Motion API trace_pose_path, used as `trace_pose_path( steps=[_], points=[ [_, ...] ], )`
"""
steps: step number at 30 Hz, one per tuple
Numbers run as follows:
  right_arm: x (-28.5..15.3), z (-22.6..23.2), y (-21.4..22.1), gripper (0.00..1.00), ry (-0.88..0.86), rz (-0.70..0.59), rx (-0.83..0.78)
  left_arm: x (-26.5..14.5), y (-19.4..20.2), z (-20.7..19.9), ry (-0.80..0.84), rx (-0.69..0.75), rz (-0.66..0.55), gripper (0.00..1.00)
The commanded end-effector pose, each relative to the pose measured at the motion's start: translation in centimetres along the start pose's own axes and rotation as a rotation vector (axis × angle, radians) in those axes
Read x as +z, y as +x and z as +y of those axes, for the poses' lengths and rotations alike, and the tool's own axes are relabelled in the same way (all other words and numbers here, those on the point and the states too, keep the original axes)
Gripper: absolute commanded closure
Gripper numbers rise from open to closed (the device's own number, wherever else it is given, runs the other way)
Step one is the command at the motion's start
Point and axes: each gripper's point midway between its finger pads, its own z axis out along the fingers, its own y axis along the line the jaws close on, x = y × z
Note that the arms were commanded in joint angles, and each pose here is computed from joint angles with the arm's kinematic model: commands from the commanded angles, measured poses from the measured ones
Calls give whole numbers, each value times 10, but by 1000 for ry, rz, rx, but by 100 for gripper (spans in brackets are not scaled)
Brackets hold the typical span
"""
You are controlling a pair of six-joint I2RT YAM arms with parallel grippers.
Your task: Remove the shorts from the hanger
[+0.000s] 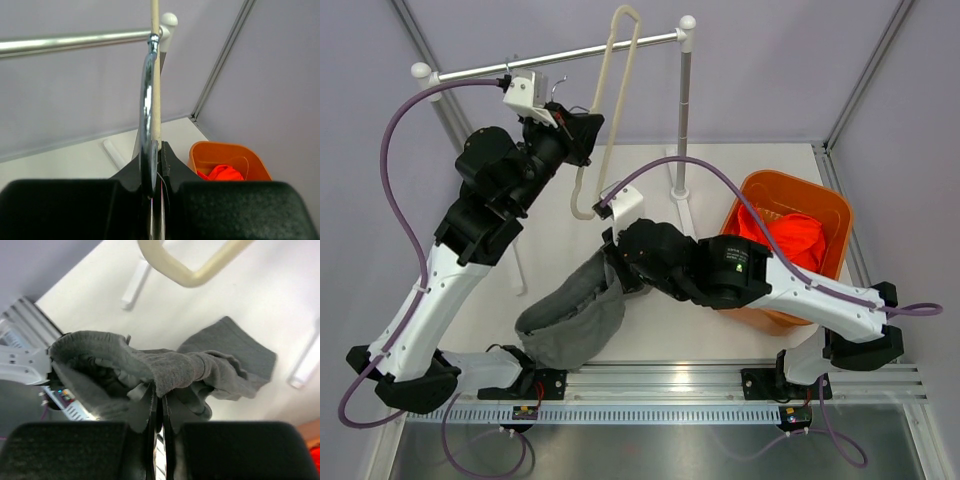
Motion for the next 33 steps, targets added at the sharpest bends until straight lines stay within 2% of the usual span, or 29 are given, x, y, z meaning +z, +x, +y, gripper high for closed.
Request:
trace_pose_path(
  steps=[1, 7, 8, 9, 11, 12, 13, 14, 15, 16, 18, 21, 23, 26, 33],
  points=[
    [-42, -46, -54, 99, 165, -173, 16, -5, -42, -3, -17, 8, -107, 100],
    [-113, -123, -119, 100, 429, -361, 18, -24, -31, 0, -15, 30, -49, 100],
    [-124, -134, -127, 100, 467, -381, -21, -27, -29, -1, -5, 36, -36, 100],
    [-141, -146, -144, 100, 504, -449, 4, -30, -28, -3, 8, 37, -26, 100],
    [-166, -171, -164, 100, 600, -506, -53, -33, -19, -6, 31, 41, 16, 100],
    [-193, -184, -186, 100, 636, -617, 9, -35, -15, -6, 32, 44, 34, 100],
    [-203, -195, -192, 100, 711, -617, -90, -37, -14, -7, 38, 43, 41, 100],
    [-219, -212, -200, 100, 783, -654, -87, -39, -12, -7, 40, 44, 47, 100],
    [-248, -223, -216, 100, 816, -770, -17, -40, -6, -6, 39, 45, 63, 100],
    [-267, -233, -221, 100, 868, -792, -46, -43, -6, -6, 44, 43, 61, 100],
    [-311, -247, -236, 100, 912, -918, 22, -44, 1, -4, 43, 51, 81, 100],
    [-350, -253, -245, 100, 933, -1014, 23, -46, 4, -4, 44, 56, 88, 100],
    [-363, -256, -245, 100, 945, -1039, 17, -45, 9, -4, 52, 58, 102, 100],
    [-359, -257, -242, 100, 963, -1032, 8, -44, 15, -3, 52, 65, 111, 100],
    [-313, -262, -218, 100, 951, -923, -36, -41, 25, -3, 60, 69, 130, 100]
  ],
)
